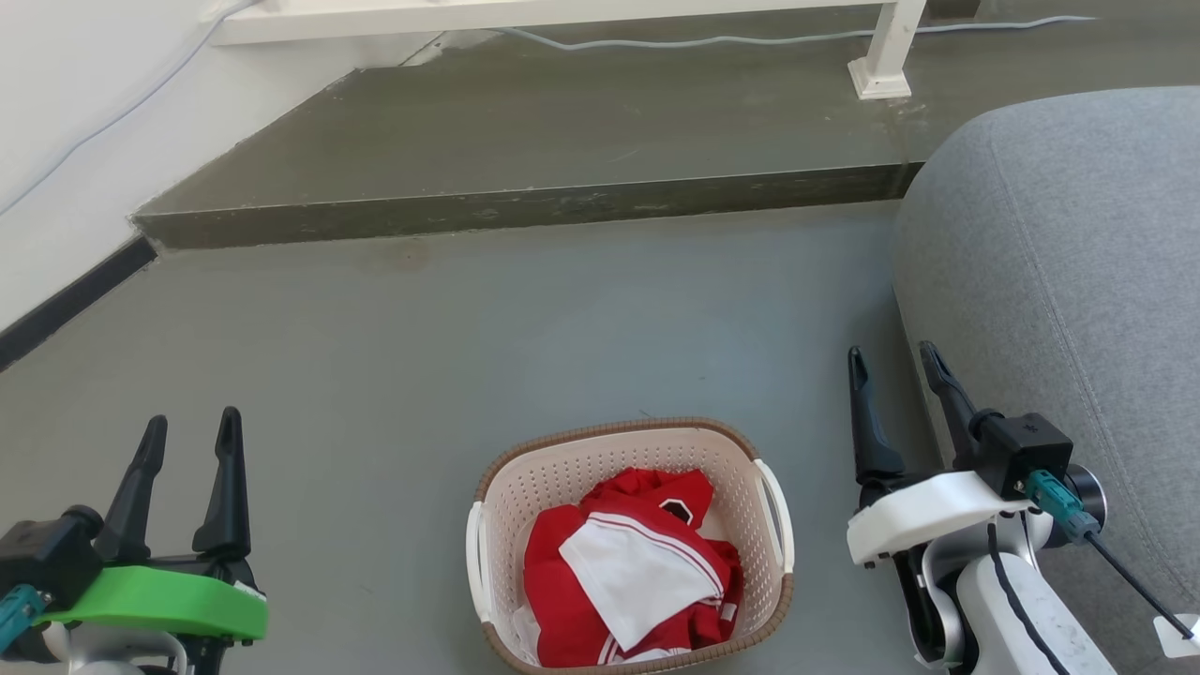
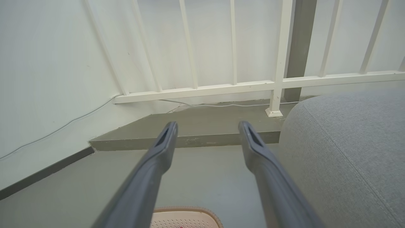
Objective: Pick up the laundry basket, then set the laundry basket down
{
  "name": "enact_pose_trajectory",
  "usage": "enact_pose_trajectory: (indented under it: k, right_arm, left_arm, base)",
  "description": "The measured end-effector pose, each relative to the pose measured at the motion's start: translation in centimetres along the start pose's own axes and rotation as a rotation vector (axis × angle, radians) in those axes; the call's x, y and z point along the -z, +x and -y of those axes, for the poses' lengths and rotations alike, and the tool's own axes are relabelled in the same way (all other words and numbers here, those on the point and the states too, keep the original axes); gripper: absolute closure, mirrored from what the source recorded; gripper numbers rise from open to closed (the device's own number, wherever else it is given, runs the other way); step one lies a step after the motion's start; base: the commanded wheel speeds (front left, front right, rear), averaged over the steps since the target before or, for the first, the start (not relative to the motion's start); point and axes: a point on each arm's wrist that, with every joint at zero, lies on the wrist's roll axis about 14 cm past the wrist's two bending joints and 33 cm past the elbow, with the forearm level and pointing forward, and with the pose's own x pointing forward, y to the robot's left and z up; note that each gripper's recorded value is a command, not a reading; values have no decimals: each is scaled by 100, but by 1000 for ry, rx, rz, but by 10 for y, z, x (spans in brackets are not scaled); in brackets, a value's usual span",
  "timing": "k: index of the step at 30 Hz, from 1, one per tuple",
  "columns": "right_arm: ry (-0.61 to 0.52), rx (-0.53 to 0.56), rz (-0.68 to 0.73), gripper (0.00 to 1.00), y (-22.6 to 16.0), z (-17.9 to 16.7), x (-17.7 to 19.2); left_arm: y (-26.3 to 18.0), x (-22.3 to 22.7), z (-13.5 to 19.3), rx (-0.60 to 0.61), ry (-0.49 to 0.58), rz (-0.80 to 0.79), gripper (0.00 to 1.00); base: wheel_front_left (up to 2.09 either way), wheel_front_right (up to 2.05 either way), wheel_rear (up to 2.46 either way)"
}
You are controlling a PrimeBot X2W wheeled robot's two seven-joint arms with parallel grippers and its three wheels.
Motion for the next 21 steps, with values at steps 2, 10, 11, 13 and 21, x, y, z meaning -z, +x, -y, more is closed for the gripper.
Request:
enact_pose_trajectory:
  k: [2, 10, 11, 13, 21]
  right_arm:
    - [-1, -1, 3, 0, 0, 0, -1]
    - [-5, -4, 4, 0, 0, -1, -1]
    - [-5, -3, 1, 0, -1, -1, 0]
    - [-3, -2, -5, 0, -2, -1, 2]
    - [19, 5, -22, 100, -4, 0, 7]
  left_arm:
    - [-2, 1, -1, -7, -5, -1, 0]
    - [-1, 0, 0, -10, -12, 8, 0]
    - [-1, 0, 0, -12, -13, 9, 0]
    - [-2, 0, 0, -16, -13, 9, 0]
    - [-2, 13, 9, -1, -37, -23, 100]
  base:
    - [0, 0, 0]
    - [0, 0, 0]
    - [0, 0, 0]
    - [0, 0, 0]
    - [0, 0, 0]
